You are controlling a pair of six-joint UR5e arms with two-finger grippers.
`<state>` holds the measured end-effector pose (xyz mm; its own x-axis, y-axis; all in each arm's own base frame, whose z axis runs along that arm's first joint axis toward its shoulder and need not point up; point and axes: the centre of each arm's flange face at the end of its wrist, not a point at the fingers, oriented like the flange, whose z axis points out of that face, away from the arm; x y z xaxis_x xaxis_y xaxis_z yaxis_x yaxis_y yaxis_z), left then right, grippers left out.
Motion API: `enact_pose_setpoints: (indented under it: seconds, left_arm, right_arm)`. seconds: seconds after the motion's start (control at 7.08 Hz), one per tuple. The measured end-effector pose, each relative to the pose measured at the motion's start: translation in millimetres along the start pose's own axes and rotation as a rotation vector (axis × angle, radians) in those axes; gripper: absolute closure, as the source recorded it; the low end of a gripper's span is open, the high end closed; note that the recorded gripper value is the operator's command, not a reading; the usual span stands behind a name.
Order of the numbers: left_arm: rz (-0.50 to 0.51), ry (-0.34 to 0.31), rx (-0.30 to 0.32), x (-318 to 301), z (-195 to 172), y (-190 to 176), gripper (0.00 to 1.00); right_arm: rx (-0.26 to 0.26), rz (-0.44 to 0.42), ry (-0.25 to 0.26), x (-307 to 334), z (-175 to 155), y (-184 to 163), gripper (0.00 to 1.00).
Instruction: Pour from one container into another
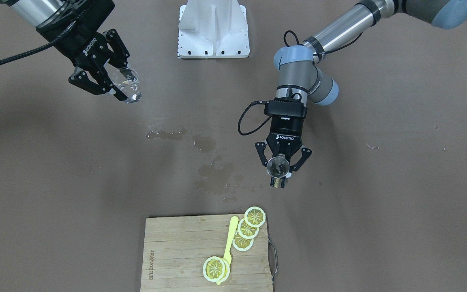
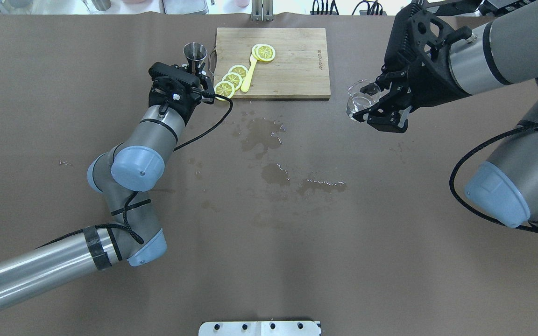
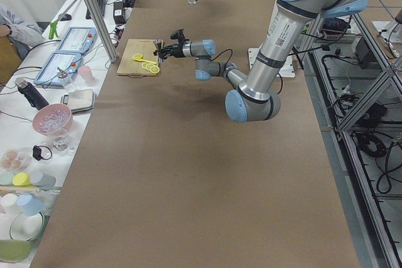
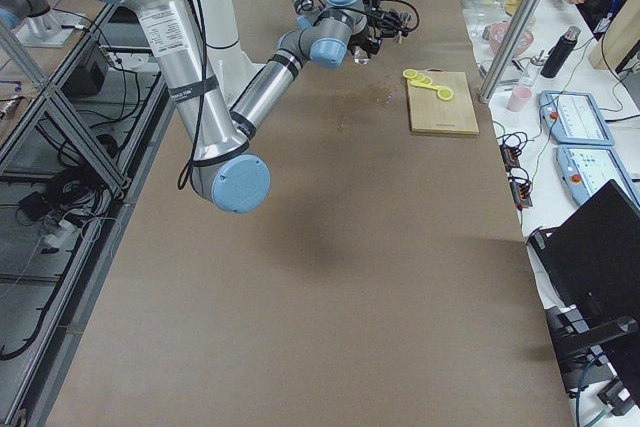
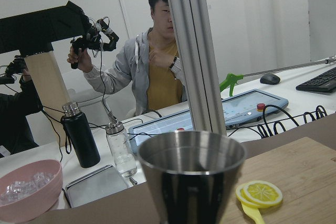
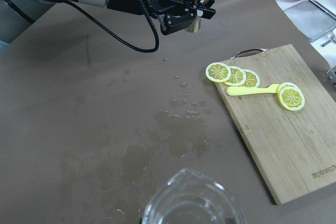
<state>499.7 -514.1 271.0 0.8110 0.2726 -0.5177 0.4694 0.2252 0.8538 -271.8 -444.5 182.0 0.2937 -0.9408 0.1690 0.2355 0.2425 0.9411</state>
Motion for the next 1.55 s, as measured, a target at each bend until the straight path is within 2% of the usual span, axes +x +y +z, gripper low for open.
enact_pose_setpoints:
  seconds: [0.85,1.55]
  left_arm:
    - [0.004,0.048,-0.028,24.3,-11.9,15.4,1.00]
    - [-0.037,0.113,-0.010,51.9,-32.6,0.1,1.00]
  right_arm:
    - [-0.015,-0.015,-0.036,-23.5,5.0,-4.2,1.00]
    - [-0.061,-0.019,-0.085,-44.8,20.1,-24.5,1.00]
